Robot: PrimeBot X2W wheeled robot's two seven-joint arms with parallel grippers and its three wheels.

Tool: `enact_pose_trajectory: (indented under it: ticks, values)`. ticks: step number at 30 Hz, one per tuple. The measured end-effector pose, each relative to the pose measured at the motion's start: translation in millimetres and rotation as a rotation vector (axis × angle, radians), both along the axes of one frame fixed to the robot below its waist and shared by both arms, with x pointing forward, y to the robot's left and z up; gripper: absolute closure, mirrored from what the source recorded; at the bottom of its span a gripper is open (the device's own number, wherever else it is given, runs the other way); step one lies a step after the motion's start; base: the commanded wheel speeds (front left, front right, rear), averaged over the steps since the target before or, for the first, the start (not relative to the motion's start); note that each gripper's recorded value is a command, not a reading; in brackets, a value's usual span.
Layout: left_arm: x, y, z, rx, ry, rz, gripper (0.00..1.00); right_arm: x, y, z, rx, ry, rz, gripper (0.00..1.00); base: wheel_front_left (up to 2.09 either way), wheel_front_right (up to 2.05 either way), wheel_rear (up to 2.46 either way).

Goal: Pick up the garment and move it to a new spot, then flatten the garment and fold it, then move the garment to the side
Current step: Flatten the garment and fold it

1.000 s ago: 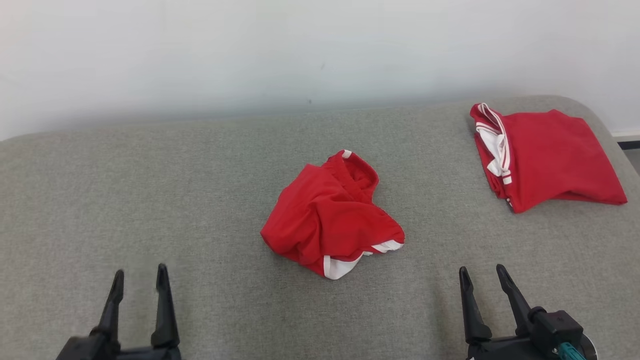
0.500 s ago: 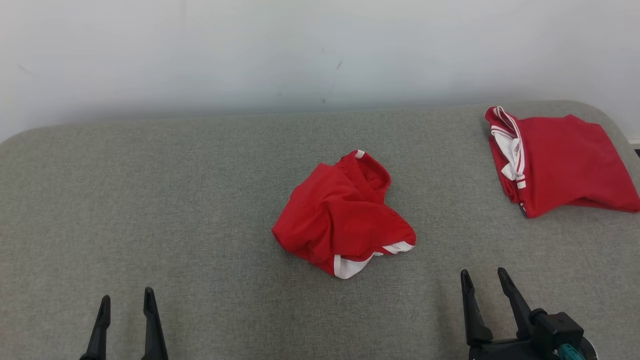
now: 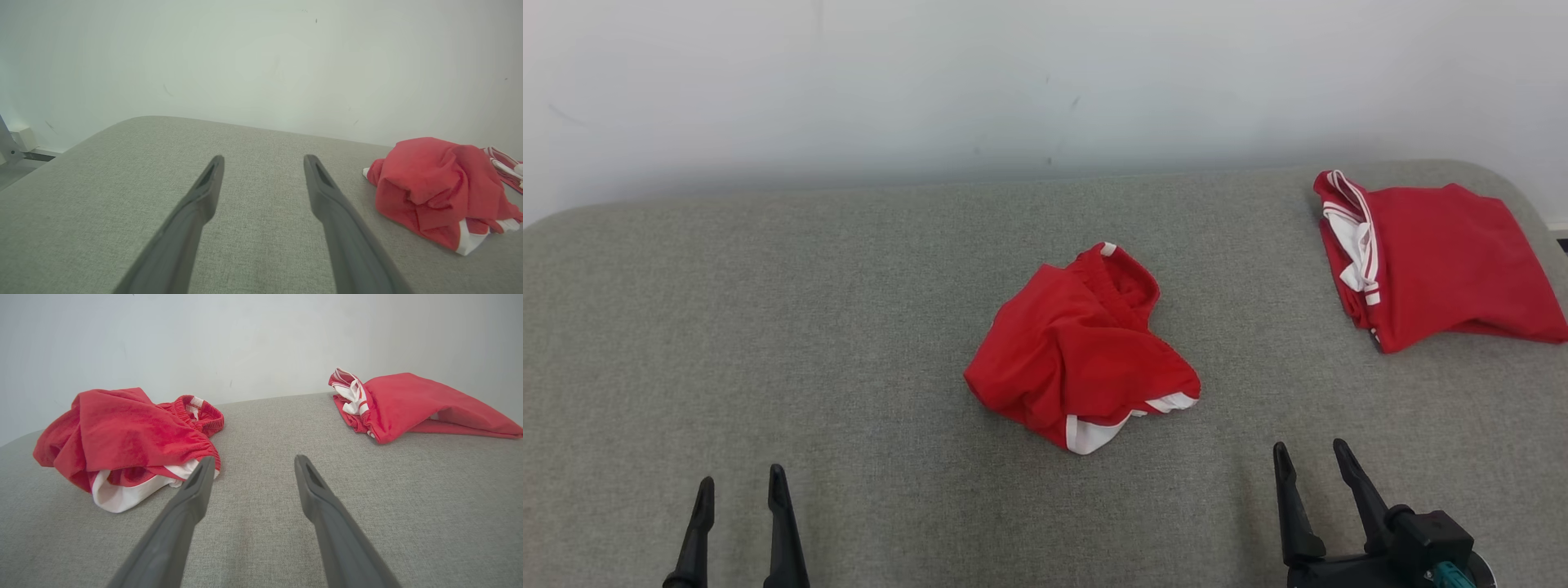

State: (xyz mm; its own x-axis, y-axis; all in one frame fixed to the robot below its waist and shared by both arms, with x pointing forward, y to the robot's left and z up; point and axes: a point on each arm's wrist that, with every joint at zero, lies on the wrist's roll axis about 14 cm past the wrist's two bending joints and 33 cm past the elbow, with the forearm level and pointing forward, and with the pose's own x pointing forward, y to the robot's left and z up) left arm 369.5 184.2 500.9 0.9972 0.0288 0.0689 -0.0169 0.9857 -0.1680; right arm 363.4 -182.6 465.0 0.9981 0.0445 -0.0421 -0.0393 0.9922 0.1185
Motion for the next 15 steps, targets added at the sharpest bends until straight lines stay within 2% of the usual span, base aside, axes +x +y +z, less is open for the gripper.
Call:
enact_pose_trajectory:
  ticks: [15]
  values:
    - [-1.1, 0.6, -2.3, 0.01, 0.008, 0.002, 0.0, 0.2, 1.1, 0.7, 0.0, -0.002, 0.003, 0.0, 0.0, 0.0, 0.0]
